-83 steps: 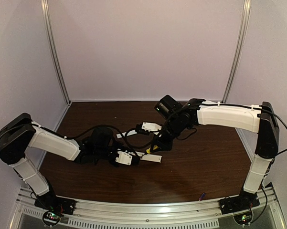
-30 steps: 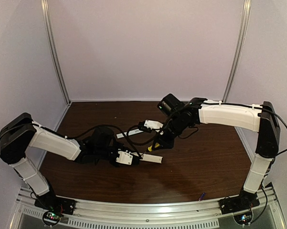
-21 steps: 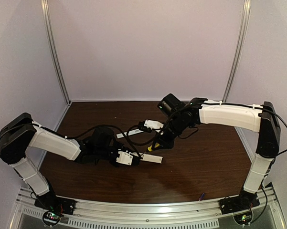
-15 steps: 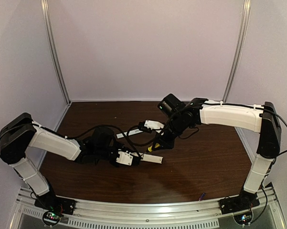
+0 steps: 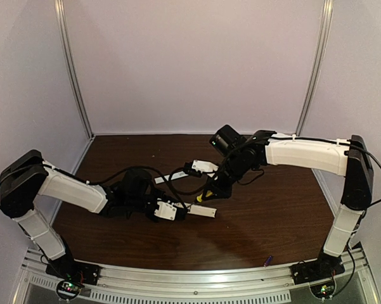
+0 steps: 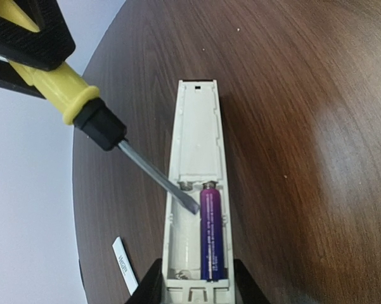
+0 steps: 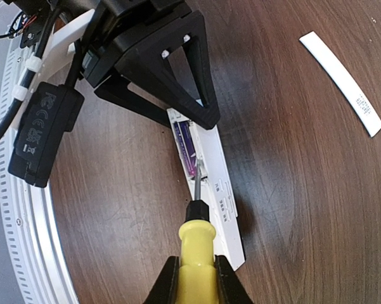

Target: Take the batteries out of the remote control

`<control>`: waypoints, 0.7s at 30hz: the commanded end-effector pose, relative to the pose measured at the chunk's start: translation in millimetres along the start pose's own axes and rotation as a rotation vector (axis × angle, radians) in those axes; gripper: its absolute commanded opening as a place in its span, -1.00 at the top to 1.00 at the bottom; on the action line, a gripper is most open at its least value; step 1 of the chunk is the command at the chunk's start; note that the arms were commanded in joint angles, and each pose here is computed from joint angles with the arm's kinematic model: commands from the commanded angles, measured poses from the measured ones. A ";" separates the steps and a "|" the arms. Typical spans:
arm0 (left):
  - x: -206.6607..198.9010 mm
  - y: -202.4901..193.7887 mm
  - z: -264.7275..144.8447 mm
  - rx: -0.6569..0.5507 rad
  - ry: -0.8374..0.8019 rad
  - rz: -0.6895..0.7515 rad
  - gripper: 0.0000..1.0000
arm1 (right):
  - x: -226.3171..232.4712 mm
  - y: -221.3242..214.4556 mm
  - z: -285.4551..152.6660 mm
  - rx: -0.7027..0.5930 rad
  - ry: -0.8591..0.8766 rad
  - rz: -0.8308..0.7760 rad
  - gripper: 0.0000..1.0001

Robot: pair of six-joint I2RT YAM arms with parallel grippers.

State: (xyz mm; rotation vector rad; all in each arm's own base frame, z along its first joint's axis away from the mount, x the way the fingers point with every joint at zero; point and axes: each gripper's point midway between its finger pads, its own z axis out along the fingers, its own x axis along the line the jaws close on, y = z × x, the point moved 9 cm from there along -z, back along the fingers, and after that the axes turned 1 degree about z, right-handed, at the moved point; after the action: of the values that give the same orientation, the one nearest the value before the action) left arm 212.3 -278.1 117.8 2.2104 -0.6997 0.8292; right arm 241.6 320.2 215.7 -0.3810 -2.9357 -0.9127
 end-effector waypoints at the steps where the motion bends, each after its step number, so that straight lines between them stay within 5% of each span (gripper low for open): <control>1: -9.5 -0.8 4.3 0.016 -0.051 0.022 1.00 | 1.3 -4.9 7.7 0.030 0.016 0.000 1.00; 21: -11.1 -1.4 4.9 0.030 -0.051 0.038 1.00 | -7.3 -13.5 31.6 0.058 0.066 0.043 1.00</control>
State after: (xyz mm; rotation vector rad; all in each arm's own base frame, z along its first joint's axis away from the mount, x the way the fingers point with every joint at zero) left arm 213.0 -277.3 115.4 2.2303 -0.7025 0.8434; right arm 244.9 325.6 201.5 -0.3634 -2.8819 -0.9037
